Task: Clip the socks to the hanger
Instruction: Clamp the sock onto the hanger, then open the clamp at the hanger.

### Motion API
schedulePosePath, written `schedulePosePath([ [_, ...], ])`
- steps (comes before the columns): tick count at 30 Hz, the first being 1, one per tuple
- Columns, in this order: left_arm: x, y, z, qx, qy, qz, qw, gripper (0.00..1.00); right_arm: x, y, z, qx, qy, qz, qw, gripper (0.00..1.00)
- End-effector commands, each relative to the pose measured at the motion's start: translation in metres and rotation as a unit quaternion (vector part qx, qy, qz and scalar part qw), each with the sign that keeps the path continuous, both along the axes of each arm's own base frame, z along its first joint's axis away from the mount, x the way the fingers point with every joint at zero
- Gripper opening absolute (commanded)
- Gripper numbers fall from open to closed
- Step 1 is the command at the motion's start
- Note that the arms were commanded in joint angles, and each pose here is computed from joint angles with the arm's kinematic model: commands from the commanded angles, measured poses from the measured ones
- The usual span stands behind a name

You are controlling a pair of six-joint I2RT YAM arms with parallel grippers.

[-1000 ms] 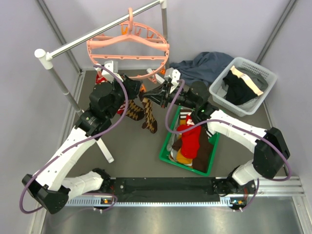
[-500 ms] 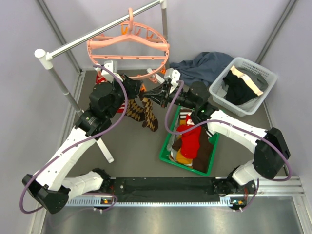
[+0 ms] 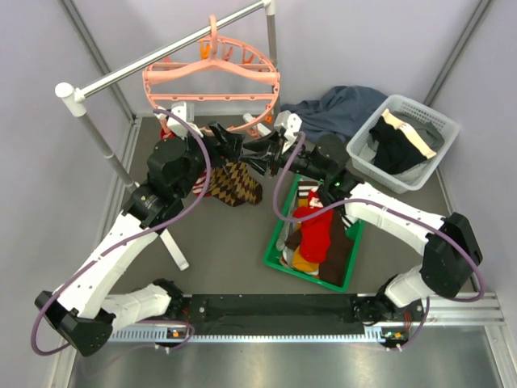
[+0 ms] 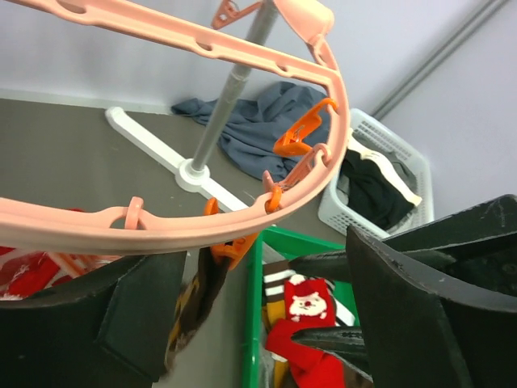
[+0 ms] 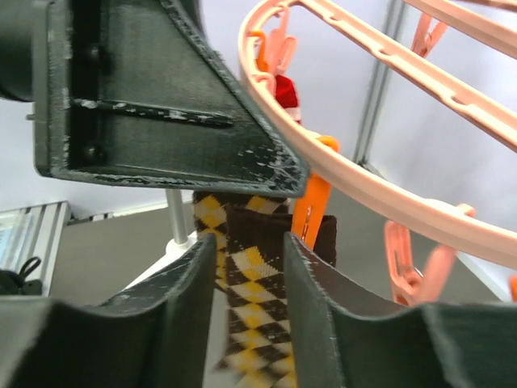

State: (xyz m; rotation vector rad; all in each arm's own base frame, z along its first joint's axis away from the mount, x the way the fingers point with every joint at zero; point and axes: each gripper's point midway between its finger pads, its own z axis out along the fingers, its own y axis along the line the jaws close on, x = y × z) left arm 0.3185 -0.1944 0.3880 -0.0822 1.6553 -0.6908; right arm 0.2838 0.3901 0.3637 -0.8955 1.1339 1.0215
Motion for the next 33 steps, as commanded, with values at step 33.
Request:
schedulePosePath([
  [33,-0.005,0.035,0.033,0.04,-0.049,0.06,0.996,0.89,0.068,-0.004,0.005,0.026,-0.041,-0.078,0.996,0.48],
])
